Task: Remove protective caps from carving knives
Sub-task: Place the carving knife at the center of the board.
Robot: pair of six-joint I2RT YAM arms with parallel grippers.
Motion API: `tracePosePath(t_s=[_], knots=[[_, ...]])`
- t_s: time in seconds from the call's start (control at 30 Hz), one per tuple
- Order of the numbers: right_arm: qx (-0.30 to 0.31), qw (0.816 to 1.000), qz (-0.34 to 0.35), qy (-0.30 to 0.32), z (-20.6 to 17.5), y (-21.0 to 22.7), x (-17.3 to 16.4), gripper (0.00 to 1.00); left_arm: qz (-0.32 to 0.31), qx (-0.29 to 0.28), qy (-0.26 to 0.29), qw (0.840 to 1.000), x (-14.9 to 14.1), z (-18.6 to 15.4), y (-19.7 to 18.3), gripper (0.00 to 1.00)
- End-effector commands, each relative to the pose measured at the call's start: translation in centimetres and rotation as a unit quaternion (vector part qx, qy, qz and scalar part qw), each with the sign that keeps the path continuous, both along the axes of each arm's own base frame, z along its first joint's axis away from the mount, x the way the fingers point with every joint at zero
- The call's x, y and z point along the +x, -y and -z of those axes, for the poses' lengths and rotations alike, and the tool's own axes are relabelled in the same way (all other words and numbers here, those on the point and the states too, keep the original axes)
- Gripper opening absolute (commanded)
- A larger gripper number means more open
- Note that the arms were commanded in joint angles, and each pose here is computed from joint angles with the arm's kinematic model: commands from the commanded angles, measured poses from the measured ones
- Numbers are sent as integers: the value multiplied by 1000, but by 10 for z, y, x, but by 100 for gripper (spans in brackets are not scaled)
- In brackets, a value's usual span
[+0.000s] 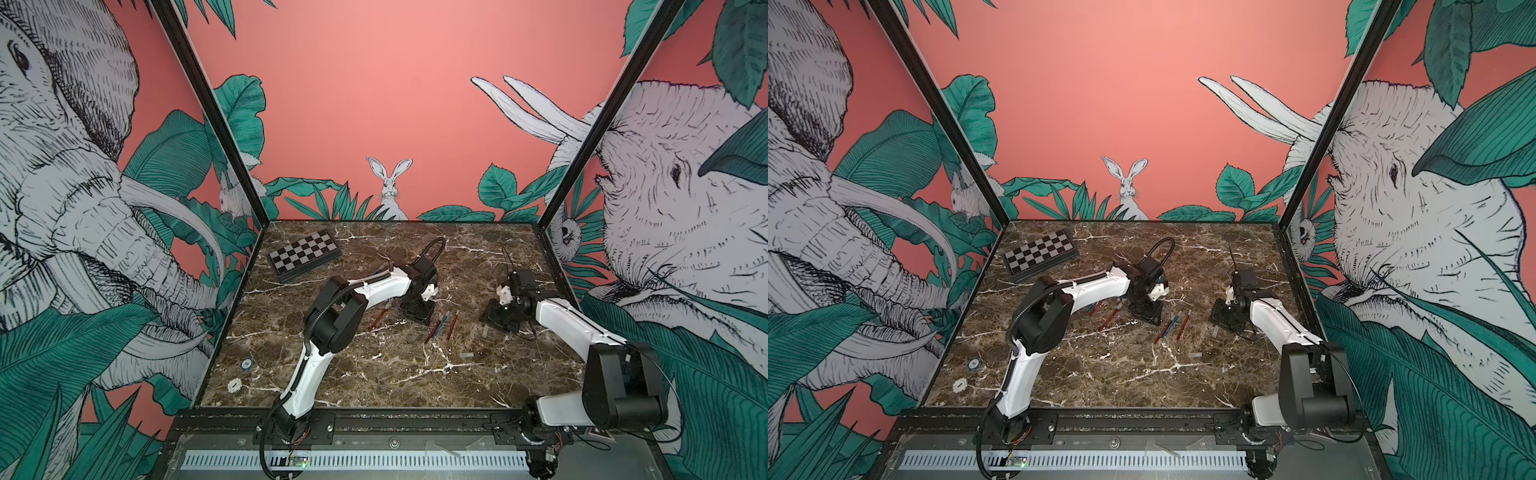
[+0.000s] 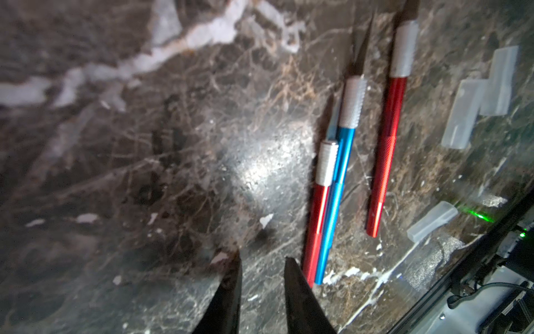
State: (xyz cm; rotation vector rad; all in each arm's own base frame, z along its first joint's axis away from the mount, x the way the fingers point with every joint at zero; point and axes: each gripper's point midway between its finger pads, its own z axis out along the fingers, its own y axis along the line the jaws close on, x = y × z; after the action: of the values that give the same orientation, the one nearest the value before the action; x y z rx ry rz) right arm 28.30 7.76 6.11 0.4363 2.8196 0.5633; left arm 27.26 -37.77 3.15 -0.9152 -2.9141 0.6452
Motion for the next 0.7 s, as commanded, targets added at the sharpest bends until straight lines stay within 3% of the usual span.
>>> tracePosePath(t_s=[0.0, 0.37, 0.67], knots=[[2, 1000, -1, 6, -1, 0, 0, 35, -5, -6, 14, 1000, 3, -18, 4, 29], [10, 1000, -9, 23, -9, -3, 3, 36, -5, -33, 71, 997, 18, -63, 5, 34], [11, 999, -23, 40, -17, -14, 5, 47, -35, -43, 119, 991, 34, -101, -32, 54]])
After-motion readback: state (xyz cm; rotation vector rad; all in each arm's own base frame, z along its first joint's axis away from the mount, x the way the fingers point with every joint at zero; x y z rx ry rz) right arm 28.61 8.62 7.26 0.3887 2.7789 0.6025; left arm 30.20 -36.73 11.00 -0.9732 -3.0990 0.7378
